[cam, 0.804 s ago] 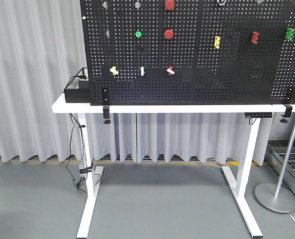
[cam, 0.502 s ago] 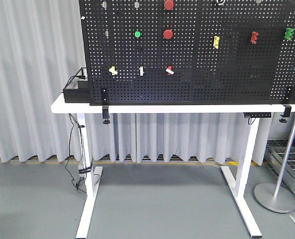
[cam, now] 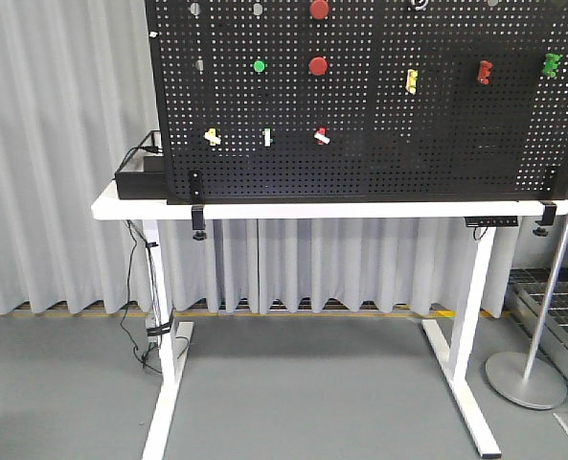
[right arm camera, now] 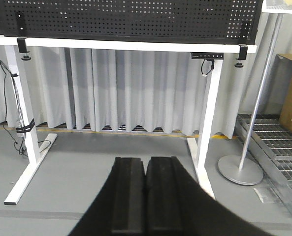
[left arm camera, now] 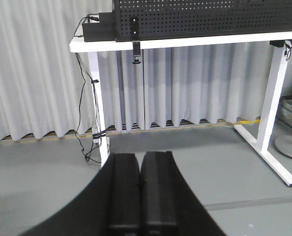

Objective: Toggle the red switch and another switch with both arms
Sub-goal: 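Drive the base forward up to the black pegboard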

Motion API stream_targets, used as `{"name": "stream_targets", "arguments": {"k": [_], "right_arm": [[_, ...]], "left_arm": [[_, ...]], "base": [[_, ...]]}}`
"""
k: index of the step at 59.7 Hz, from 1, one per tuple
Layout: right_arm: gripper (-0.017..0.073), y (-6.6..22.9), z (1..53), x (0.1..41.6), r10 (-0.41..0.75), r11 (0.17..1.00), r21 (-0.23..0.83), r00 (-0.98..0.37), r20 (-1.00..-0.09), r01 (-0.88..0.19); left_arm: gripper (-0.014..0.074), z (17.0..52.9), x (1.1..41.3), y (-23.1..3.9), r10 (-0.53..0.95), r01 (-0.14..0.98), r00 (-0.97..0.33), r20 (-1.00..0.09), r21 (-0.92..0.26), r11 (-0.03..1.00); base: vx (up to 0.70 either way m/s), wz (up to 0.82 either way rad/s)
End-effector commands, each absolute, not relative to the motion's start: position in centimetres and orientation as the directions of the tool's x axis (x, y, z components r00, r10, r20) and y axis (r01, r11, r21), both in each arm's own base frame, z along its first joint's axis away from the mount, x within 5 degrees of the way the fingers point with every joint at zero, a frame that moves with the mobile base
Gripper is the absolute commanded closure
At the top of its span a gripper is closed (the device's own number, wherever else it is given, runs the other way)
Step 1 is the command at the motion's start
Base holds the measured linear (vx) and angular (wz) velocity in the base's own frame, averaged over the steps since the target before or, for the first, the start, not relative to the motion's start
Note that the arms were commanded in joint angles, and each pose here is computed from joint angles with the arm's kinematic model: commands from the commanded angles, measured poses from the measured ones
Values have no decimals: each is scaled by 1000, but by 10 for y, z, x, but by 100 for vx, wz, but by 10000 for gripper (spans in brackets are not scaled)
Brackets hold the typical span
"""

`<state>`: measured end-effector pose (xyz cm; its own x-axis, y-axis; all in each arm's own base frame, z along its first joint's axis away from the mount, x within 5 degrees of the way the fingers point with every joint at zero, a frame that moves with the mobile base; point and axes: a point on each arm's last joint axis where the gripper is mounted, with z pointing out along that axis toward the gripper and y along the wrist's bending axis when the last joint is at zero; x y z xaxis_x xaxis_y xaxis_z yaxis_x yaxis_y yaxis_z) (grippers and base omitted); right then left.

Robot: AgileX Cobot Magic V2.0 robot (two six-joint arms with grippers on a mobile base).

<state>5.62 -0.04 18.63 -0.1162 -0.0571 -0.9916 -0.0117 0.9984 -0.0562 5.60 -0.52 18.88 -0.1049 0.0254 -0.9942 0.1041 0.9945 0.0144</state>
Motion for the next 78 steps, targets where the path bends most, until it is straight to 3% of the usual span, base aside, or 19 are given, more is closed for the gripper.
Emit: {"name": "stream_targets", "arguments": {"k": [1, 41, 78], "right_arm": [[566, 0, 193, 56, -68, 998, -68, -29, -997, -10], [566, 0, 193, 56, -68, 998, -68, -29, -997, -10], [566, 0, 193, 56, -68, 998, -68, -29, -997, -10]], "left_arm": [[591, 190, 56, -6, 5, 113, -38, -999, 1, 994], [591, 190, 56, -6, 5, 113, -38, -999, 1, 994], [591, 190, 56, -6, 5, 113, -38, -999, 1, 994]], "base": [[6, -1], [15, -3], [35, -1]]}}
